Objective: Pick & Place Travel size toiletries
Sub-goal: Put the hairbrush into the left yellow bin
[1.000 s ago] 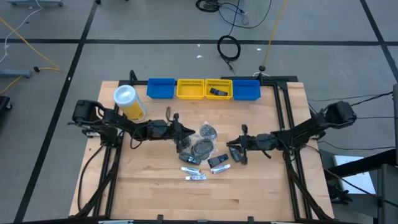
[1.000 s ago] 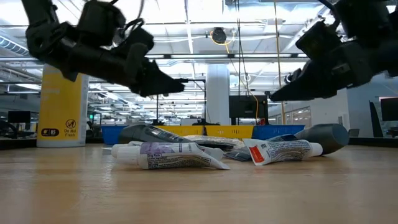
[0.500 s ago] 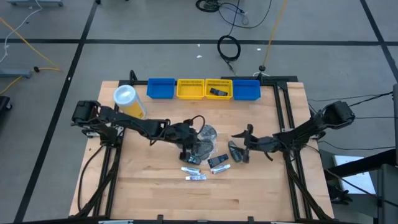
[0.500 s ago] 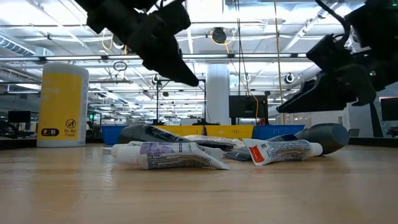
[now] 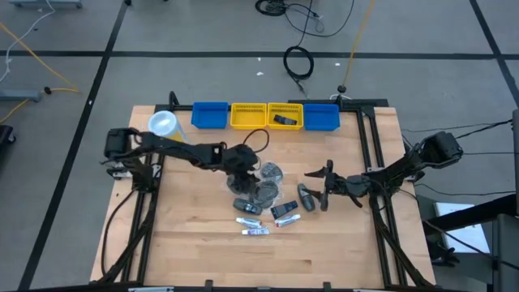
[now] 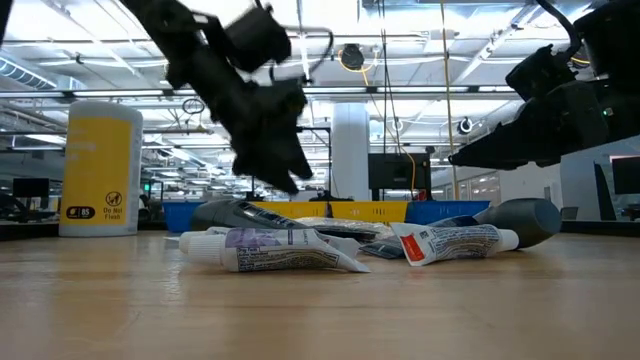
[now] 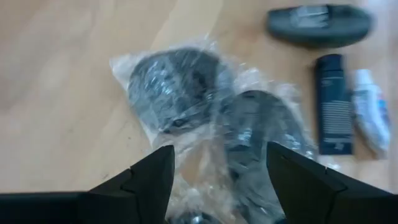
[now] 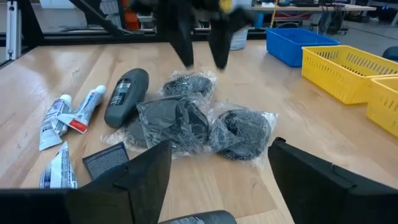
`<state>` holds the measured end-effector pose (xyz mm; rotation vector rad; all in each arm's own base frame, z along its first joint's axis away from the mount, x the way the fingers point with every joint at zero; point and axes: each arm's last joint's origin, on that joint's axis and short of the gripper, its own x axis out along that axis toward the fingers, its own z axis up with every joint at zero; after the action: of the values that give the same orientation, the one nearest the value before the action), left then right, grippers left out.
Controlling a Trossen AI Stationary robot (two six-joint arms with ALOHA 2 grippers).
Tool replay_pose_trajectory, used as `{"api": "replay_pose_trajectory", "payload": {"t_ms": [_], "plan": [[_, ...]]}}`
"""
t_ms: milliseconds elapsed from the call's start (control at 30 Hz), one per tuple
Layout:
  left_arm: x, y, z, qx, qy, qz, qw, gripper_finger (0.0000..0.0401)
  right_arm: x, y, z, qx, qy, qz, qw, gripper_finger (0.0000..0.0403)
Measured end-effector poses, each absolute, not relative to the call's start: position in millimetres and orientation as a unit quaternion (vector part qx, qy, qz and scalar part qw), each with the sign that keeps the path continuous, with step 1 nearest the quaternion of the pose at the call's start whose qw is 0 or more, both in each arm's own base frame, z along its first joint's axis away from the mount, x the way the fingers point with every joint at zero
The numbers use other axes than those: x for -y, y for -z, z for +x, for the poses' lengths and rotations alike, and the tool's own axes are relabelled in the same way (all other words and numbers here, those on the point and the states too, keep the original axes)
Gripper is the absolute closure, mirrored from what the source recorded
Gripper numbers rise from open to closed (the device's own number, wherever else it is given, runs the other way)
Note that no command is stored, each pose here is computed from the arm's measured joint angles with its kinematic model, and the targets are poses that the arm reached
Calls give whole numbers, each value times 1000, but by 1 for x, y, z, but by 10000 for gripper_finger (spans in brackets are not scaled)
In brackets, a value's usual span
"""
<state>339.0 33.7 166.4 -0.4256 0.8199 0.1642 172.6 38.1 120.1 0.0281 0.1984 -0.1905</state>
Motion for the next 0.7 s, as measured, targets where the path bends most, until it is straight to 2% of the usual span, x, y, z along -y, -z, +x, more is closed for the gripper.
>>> {"api": "replay_pose_trajectory", "payload": {"t_ms": [167, 367, 533, 700], "plan": [[-42, -133, 344, -437, -61, -248, 863, 177, -38, -121, 173, -95, 95, 16, 991, 146], [-41, -122, 348, -440, -9, -278, 854, 224, -38, -121, 173, -94, 96, 16, 991, 147], [-40, -122, 351, -428, 19, -280, 859, 289, -37, -121, 173, -94, 97, 16, 991, 147], [-40, -122, 351, -428, 35, -262, 864, 371, -37, -121, 173, -94, 98, 16, 991, 147]]}}
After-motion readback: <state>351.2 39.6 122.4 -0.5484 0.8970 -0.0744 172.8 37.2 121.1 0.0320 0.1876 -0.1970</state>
